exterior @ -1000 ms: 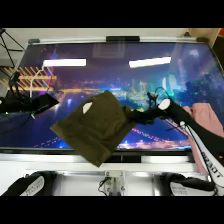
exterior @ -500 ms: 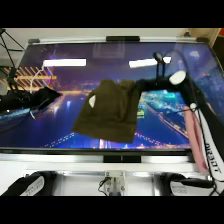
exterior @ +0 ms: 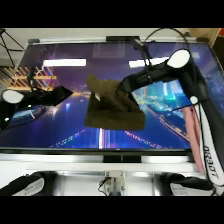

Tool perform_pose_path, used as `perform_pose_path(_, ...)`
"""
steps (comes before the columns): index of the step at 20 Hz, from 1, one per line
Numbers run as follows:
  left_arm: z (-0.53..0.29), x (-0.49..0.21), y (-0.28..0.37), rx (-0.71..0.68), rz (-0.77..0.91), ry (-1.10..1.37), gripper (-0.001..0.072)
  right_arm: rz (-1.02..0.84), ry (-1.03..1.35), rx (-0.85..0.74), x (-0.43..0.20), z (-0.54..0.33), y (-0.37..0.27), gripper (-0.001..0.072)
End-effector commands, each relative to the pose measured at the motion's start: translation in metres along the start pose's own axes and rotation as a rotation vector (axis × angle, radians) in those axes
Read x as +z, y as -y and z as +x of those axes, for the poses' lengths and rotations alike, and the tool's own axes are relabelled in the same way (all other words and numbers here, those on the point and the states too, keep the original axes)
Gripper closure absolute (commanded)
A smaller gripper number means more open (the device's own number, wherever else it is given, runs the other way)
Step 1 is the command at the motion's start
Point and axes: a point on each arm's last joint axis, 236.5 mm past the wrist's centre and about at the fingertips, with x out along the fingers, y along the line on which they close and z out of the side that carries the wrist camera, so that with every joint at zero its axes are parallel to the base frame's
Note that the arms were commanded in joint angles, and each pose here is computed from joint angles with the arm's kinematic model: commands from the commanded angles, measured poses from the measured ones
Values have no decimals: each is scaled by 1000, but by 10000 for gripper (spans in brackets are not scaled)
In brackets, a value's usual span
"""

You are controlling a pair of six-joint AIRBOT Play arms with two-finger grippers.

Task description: Fold the shirts.

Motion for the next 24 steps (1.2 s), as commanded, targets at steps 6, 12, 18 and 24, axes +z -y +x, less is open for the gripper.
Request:
perform_pose_path(6, 71, -2, 17, -198, -29, -85, 84, 56, -93, -20, -20, -11, -16, 576)
perform_pose_path(12, 57, 4, 14, -272, 23, -173, 108, 49, -92, -99, -20, -12, 3, 575)
perform_pose_path(18, 13, -42, -58, -140, -92, -440, 101, 42, -85, -128, -18, -13, 10, 575)
perform_pose_path(24, 65, -102, -22, -154, -87, -480, 33, 74, -57, -71, -12, -11, -3, 575)
